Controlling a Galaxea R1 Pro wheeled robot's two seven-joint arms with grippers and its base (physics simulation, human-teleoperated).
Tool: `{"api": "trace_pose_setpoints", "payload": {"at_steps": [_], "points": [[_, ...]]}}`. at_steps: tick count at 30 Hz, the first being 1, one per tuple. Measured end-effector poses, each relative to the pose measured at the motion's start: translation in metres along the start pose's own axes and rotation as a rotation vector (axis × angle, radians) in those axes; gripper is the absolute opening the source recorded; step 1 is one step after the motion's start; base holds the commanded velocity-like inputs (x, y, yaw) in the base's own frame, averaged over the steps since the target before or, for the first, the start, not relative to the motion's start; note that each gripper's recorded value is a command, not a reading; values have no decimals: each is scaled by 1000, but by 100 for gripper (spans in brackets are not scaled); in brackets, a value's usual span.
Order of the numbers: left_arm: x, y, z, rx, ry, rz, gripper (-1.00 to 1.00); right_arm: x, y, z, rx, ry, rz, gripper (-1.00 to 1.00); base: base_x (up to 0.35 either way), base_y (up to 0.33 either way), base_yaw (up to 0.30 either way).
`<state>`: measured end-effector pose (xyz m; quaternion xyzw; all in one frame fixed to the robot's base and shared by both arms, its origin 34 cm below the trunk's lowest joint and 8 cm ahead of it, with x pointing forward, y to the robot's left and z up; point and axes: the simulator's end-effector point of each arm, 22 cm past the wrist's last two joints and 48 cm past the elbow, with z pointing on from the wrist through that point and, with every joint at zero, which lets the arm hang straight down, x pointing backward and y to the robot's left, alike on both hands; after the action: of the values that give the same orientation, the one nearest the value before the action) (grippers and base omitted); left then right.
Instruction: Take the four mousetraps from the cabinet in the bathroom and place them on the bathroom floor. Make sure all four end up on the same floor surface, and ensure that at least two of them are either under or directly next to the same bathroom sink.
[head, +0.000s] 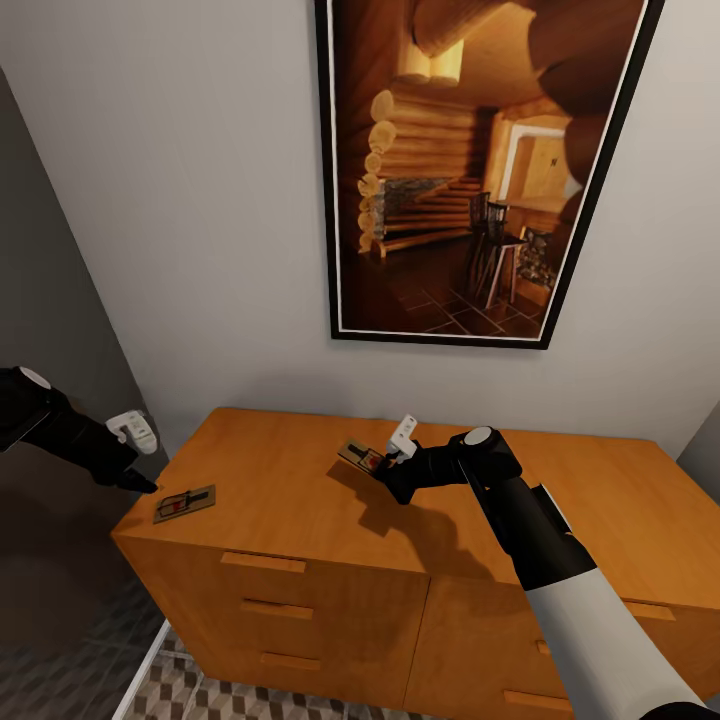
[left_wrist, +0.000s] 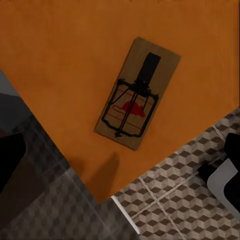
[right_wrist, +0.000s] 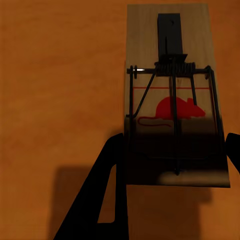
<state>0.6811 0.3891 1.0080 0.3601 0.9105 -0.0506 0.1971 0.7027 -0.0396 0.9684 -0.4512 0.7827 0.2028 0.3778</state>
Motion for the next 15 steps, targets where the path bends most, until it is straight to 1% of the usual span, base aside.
{"api": "trace_pose_setpoints", "payload": {"at_steps": [2,9,11,15], "points": [[-5,-5,4,11,-6,6,100,0,0,0,0,0,0,-100,0,0,0],[-9,-7,4,16,-14,8,100,0,0,0,0,0,0,-100,0,0,0],[-9,-6,3,14,-16,8,100,0,0,0,0,0,0,-100,0,0,0],[-14,-2,-4,5,-41,-3,100,0,0,0,0,1,1,-100,0,0,0]]}}
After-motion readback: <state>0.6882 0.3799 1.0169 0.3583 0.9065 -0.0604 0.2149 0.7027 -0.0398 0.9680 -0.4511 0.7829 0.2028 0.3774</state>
